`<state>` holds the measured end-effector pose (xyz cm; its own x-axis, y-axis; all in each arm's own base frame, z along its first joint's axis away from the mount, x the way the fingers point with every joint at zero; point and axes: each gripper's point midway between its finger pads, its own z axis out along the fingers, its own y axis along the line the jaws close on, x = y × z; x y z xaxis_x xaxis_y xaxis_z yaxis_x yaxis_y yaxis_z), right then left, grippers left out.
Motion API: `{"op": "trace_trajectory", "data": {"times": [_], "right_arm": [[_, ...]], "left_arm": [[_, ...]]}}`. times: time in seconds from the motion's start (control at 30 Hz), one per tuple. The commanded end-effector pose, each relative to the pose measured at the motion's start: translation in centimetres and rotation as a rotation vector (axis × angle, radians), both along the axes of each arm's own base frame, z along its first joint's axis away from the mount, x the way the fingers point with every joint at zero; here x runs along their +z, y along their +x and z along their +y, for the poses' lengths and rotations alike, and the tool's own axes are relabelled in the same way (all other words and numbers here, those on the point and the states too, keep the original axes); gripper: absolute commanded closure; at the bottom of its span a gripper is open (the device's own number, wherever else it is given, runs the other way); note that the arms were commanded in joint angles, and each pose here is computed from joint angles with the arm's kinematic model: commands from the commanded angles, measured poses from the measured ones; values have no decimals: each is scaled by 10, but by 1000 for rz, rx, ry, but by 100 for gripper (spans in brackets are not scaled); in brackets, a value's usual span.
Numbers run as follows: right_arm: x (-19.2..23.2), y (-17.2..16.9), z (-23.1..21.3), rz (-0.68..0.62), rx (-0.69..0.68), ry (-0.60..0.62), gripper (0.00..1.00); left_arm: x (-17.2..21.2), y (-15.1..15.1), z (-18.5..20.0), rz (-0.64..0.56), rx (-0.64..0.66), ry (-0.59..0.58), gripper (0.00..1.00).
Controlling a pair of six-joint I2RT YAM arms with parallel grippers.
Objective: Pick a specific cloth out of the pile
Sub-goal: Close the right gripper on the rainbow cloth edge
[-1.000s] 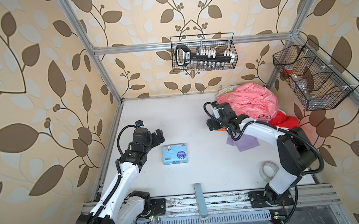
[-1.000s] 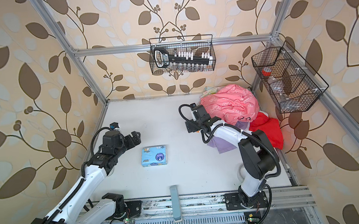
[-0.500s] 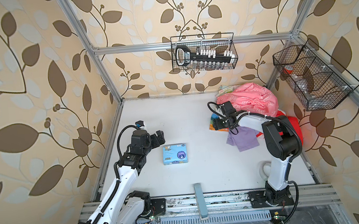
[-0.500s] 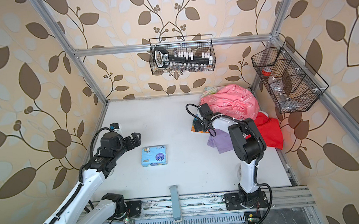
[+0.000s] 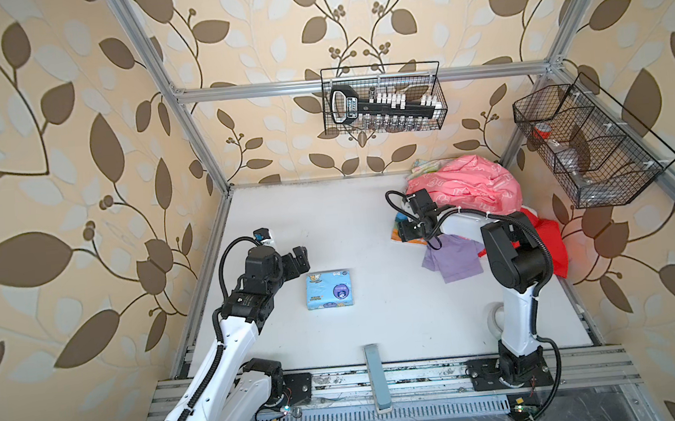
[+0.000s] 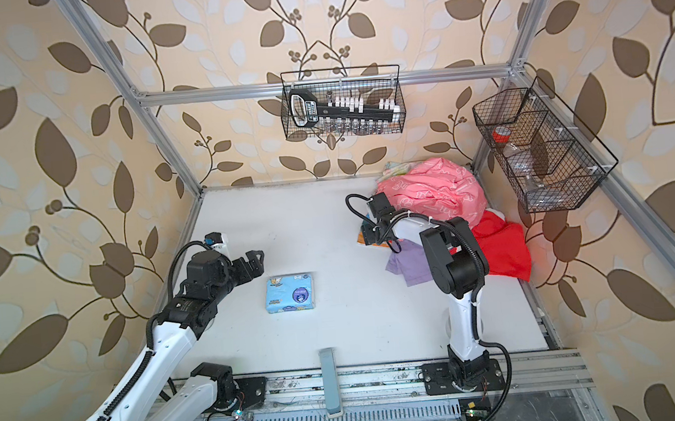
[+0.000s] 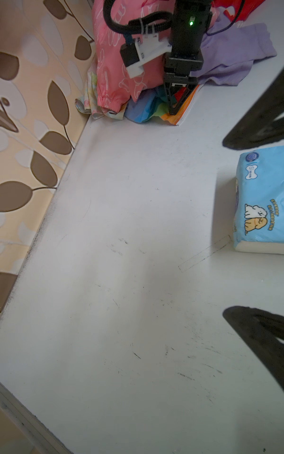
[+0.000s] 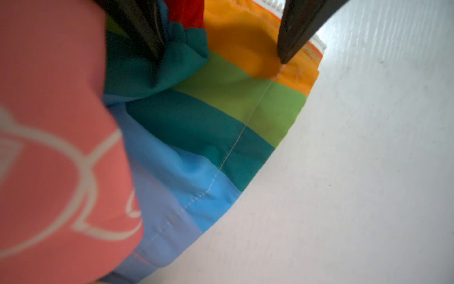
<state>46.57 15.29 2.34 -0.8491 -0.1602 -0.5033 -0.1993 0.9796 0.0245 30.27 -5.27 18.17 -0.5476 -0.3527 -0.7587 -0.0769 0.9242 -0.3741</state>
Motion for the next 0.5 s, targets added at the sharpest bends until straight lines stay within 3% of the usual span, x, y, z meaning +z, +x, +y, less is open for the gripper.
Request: {"op": "trace_trajectory", "data": {"times": [0.0, 0.13, 0.23, 0.47], "right_arm": [[-48, -29, 0, 165, 2, -29, 43], [-54, -34, -4, 184, -4, -45, 81], [-46, -32, -9, 165, -16, -67, 100], [3, -23, -18, 59, -35, -97, 100]], "left_arm": [[7, 0, -1, -36, -5, 4, 1], [8, 0, -1, -37, -5, 3, 1], [8, -1, -1, -40, -6, 3, 1], [9, -2, -1, -46, -6, 1, 1]]}}
